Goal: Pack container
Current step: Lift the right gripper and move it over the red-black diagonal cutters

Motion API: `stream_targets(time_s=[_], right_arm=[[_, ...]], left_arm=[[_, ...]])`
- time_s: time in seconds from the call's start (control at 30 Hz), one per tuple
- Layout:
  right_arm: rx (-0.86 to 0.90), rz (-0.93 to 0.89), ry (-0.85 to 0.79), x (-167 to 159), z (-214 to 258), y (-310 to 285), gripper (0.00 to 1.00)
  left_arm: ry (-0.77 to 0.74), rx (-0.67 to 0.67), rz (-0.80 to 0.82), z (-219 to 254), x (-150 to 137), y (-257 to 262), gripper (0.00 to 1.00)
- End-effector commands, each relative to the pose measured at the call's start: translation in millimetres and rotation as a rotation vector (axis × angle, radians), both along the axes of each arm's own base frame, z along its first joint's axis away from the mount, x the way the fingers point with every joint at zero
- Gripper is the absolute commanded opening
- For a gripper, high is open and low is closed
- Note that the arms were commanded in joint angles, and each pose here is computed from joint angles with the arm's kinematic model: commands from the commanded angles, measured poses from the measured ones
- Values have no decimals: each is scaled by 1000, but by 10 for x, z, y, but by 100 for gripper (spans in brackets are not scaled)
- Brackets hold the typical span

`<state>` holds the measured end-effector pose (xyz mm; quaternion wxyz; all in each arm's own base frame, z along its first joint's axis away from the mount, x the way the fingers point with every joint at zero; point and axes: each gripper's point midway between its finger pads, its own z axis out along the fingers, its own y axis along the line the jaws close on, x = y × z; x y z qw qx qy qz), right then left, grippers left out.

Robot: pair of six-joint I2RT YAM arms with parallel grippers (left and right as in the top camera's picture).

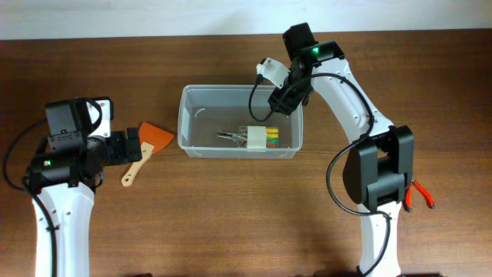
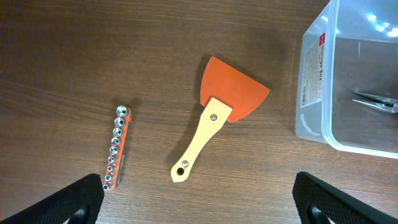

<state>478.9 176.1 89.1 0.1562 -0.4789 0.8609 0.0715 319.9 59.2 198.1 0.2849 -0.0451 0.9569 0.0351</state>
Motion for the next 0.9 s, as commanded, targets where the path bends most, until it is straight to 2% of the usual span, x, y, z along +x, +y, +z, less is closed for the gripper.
stream_targets(time_s=[0.0,0.17,0.3,0.47,0.6,0.73,0.77,0.87], right_arm=[[-7,-13,-8,58,-23,-30,66],[-2,-40,23,2,-22,-49,66],[16,-9,61,-207,202,57,78],[57,4,-64,-323,1046,78,88],[71,-47,-160,-495,1674,-199,99],[61,-500,-170,-592,2036,-952,99],[52,-630,-139,-696,2065,-1214,99],[51,-855,-39,-974,2060,-1666,99]], left_arm=[[-35,1,11,127,18,15,99],[-36,2,11,128,19,16,99],[-42,3,11,137,30,20,99],[-43,4,11,139,33,21,99],[-43,3,11,139,33,20,99],[-43,3,11,138,33,18,99],[-43,3,11,138,33,19,99],[-43,3,11,138,33,18,99]])
